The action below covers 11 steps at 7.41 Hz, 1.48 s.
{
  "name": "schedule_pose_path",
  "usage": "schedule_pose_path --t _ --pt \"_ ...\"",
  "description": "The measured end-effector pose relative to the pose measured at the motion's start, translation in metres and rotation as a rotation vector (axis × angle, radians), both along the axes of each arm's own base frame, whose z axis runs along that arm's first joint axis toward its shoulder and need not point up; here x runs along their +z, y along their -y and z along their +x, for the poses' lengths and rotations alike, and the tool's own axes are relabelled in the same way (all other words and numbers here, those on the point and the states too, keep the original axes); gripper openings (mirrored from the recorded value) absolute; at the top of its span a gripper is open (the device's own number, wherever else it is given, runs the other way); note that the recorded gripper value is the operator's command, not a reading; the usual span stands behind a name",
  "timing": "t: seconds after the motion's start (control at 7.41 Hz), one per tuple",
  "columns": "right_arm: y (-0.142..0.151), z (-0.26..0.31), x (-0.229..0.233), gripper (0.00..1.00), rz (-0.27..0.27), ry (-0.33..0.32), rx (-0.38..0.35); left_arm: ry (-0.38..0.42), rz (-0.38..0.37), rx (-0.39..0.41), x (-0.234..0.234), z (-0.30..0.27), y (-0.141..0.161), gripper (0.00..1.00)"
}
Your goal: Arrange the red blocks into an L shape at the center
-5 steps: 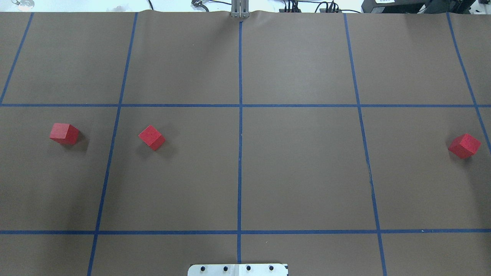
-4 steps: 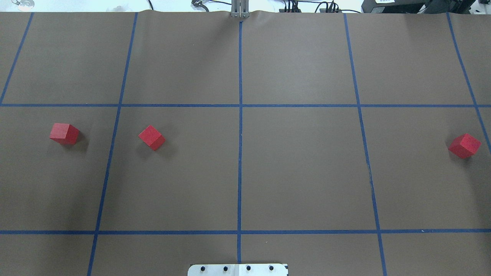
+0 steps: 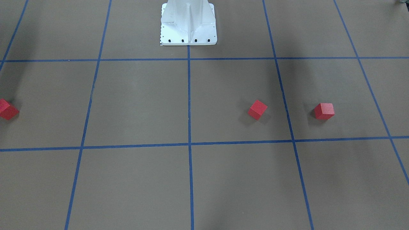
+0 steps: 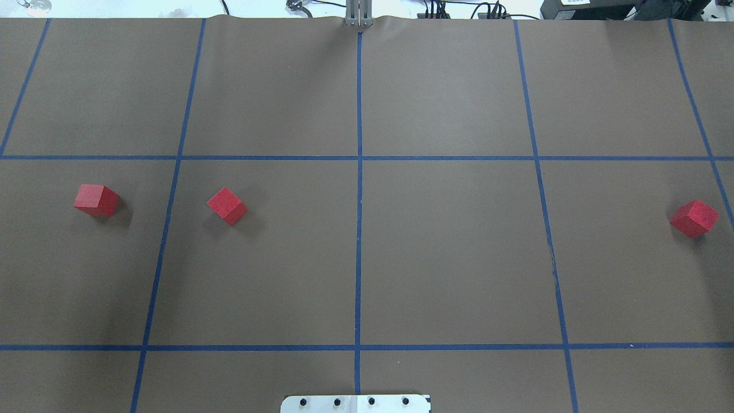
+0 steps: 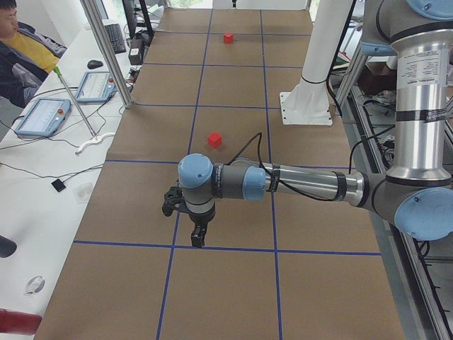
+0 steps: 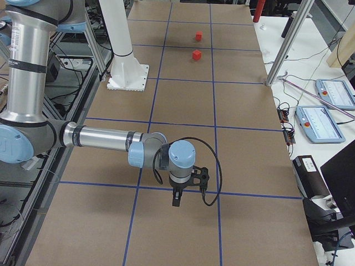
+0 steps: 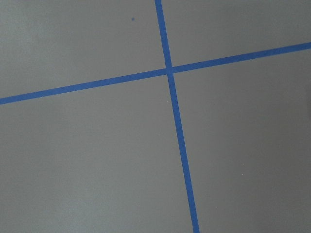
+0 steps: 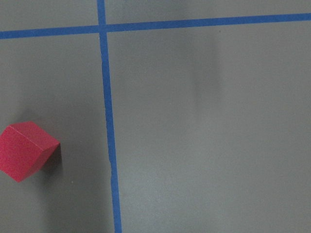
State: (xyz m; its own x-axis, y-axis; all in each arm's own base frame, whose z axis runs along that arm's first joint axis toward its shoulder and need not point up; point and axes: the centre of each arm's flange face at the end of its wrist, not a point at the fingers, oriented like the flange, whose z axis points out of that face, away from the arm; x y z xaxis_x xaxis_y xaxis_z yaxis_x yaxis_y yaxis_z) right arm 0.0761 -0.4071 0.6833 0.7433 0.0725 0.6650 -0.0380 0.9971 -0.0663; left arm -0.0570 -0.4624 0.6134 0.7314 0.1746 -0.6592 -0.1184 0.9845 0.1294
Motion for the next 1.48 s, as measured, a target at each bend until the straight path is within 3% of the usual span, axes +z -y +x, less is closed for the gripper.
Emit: schedule_pose_path --t 0.13,0.27,0.54,0.67,0.94,1.08,1.48 --pt "0.003 0.000 -0.005 0.99 0.023 0.001 -0.001 -0.004 0.010 -0.004 -0.006 0.000 0.002 1.00" --pt "0.011 0.000 -0.015 0.99 0.091 0.000 0.000 -0.009 0.028 -0.009 -0.017 0.001 0.005 1.00" --pt "0.027 0.000 -0.037 0.99 0.300 -0.006 0.004 -0.012 0.089 -0.011 -0.042 0.001 0.015 1.00" --pt "0.035 0.000 -0.043 0.99 0.365 -0.006 0.005 -0.012 0.157 -0.011 -0.059 0.002 0.030 1.00" --pt "0.051 -0.001 -0.043 0.99 0.396 0.000 0.007 -0.020 0.299 -0.010 -0.081 0.003 0.055 1.00" --pt "0.054 -0.007 -0.040 0.99 0.403 0.015 -0.005 -0.023 0.335 -0.011 -0.084 0.003 0.060 1.00" --pt "0.065 -0.094 -0.040 0.99 0.450 0.089 -0.164 -0.026 0.393 -0.015 -0.085 0.004 0.063 1.00"
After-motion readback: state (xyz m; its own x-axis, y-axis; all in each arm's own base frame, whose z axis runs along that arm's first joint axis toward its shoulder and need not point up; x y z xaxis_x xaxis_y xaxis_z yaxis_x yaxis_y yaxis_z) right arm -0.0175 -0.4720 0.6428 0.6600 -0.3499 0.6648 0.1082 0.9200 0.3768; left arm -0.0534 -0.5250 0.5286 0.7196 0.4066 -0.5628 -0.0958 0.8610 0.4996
